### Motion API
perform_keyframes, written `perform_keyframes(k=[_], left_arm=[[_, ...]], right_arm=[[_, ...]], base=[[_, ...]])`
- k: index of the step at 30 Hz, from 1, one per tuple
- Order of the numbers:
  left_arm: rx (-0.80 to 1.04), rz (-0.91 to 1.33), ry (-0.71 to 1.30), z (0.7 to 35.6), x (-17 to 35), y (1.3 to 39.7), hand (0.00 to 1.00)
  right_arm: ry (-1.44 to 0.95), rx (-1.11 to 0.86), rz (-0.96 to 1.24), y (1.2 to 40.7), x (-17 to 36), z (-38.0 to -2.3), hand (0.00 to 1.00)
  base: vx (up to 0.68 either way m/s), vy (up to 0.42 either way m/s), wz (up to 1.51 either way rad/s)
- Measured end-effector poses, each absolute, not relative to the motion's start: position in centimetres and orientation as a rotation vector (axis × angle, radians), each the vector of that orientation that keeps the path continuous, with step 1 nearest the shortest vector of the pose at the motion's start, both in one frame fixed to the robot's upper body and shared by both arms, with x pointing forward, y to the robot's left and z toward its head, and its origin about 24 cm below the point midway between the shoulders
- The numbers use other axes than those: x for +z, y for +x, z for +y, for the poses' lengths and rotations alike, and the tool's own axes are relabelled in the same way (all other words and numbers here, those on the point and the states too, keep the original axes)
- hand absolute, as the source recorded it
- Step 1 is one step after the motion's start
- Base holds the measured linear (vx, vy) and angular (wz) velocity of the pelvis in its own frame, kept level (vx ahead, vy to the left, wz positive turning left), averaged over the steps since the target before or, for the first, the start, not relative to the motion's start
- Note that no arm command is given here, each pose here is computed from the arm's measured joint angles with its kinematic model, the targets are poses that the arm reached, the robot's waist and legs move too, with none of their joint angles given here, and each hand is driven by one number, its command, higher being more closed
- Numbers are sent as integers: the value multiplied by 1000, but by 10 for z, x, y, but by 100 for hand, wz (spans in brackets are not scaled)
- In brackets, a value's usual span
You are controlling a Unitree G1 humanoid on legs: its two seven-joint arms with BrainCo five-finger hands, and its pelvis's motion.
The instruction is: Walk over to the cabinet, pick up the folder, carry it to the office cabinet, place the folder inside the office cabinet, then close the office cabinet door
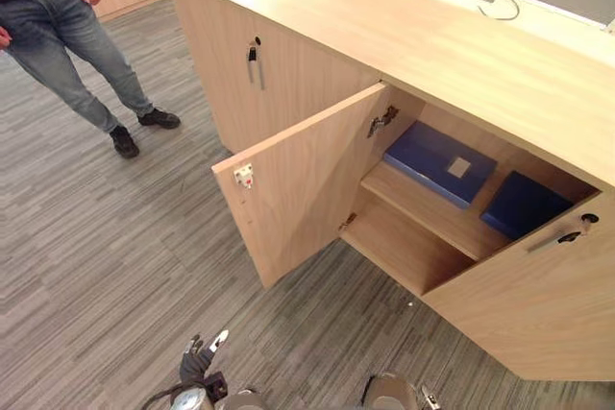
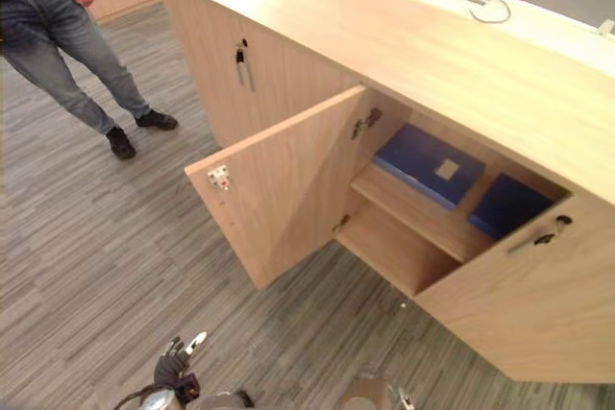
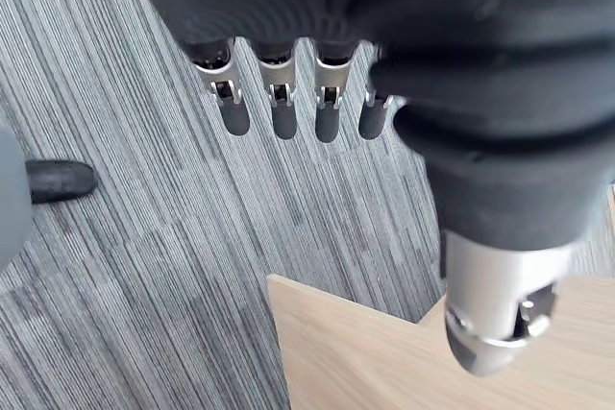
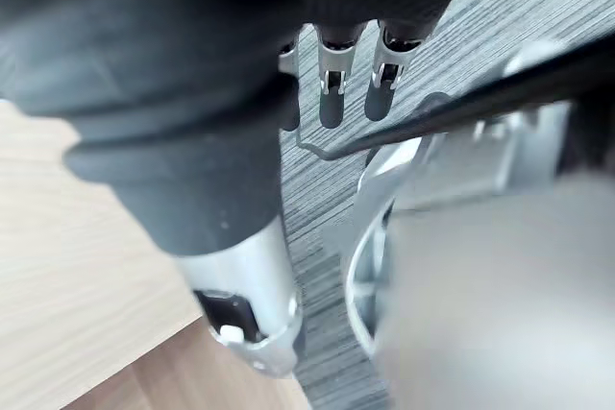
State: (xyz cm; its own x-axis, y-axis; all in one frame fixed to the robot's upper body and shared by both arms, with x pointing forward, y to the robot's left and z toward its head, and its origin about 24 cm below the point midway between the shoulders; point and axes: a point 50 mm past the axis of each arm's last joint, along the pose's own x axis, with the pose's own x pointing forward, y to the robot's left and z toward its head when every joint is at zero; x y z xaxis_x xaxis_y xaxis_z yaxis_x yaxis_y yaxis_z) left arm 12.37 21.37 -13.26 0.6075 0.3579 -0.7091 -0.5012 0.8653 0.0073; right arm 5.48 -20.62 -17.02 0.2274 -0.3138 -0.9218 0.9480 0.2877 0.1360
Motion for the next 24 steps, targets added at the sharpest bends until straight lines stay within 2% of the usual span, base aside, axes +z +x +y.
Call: perform_keyframes(k=[9,17,21,24], left_arm=[[475,805,-290,194,-138,118,0],[529,801,-259,212,-136,113,0],[561,708,-225,227,-121,134,0],[636,640,-183,252,-107,152,0]], right_arm=[[807,-1023,1001,44,-172,-209,0],[826,-1021,1005,45,-173,-204,0],[824,-1022,1010,43,-173,-203,0],[837,-1043,1012,37,-174,-204,0]], base=[[-59,-38,-22],[2,-3,0],[-6,-15,-5],[-35,-15,-11]])
